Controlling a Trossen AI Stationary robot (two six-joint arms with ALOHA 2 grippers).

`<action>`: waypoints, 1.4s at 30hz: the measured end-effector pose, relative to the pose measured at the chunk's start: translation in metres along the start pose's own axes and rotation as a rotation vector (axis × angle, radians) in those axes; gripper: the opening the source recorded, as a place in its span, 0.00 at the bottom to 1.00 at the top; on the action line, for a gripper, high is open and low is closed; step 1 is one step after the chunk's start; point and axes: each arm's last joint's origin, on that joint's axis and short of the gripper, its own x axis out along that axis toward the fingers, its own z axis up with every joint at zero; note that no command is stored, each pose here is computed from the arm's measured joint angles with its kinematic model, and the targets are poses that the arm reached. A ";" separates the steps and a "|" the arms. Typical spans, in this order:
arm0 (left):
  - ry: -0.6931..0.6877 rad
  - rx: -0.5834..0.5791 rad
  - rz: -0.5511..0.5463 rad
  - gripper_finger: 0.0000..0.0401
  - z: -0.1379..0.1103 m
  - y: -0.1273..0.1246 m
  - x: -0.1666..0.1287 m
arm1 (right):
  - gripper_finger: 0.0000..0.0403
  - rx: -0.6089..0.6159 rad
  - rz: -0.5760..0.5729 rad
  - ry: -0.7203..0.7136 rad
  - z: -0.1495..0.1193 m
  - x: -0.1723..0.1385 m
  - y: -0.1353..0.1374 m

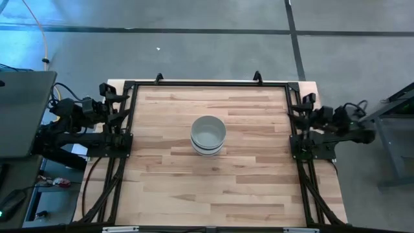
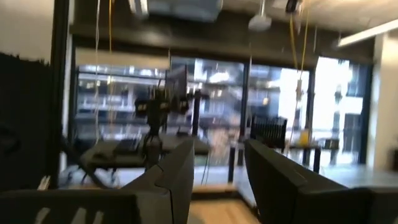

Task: Nest bowls inside each other
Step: Return to Home Position

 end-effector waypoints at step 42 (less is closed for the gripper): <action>0.111 -0.036 -0.093 0.54 -0.021 -0.006 0.000 | 0.34 0.058 -0.090 -0.064 -0.098 0.010 0.019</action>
